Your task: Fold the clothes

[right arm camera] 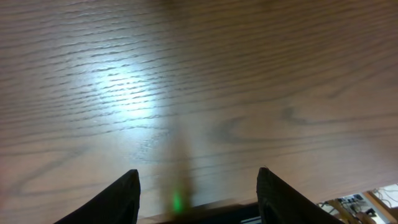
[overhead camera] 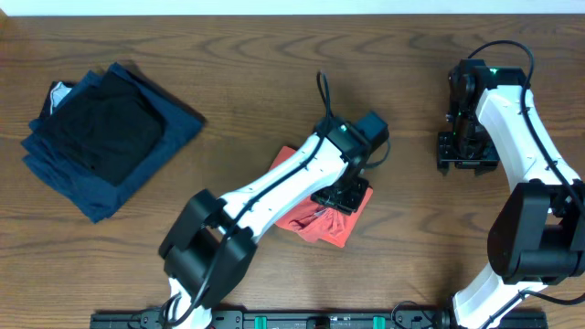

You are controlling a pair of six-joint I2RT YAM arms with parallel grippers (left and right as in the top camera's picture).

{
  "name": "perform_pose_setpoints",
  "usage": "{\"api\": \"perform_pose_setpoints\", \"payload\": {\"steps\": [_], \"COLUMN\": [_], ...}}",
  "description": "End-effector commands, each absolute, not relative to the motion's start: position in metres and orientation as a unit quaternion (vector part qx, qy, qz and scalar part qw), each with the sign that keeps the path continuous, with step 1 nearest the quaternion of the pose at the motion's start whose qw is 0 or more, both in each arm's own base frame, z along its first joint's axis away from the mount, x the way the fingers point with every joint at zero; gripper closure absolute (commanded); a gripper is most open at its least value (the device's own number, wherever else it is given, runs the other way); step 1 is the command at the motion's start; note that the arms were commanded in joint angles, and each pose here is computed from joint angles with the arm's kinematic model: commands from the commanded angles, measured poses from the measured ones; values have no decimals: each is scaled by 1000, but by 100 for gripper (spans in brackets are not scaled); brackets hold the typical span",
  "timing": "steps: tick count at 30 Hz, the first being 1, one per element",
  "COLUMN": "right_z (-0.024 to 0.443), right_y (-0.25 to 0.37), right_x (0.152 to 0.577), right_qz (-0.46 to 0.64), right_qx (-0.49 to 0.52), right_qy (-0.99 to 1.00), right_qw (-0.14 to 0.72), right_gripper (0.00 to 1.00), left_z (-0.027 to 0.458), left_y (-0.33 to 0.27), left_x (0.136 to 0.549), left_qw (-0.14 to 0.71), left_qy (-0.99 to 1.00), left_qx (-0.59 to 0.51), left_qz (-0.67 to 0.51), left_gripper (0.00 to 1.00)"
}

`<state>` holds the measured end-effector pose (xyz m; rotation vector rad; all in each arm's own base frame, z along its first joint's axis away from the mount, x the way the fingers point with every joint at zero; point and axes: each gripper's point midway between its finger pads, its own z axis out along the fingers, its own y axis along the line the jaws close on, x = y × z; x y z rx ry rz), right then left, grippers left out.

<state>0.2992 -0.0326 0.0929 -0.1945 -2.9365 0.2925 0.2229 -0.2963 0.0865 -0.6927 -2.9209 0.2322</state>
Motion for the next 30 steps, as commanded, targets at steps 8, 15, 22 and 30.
{"api": "perform_pose_setpoints", "payload": {"steps": [8,15,22,30], "right_z": [110,115,105,100], "right_y": [91,166,211,243], "right_x": [313,313,293,277], "right_qz": [-219,-250,-183,-137], "right_qx": [136,245,295,321], "right_qy": [-966,-937,-938,-937], "right_qw": [31,-7,-1,-13], "right_gripper": [44,42,40,36], "left_z": [263,231,152,86], "left_y": [-204,-132,-118,-139], "left_x": [313,326,315,298], "left_qw": [-218,-153,-58,-21], "left_qy": [-965,-987,-992,-985], "left_qx": [-128,19,68,61], "left_qz": [62,35,88,159], "left_gripper": [50,46,46,45]}}
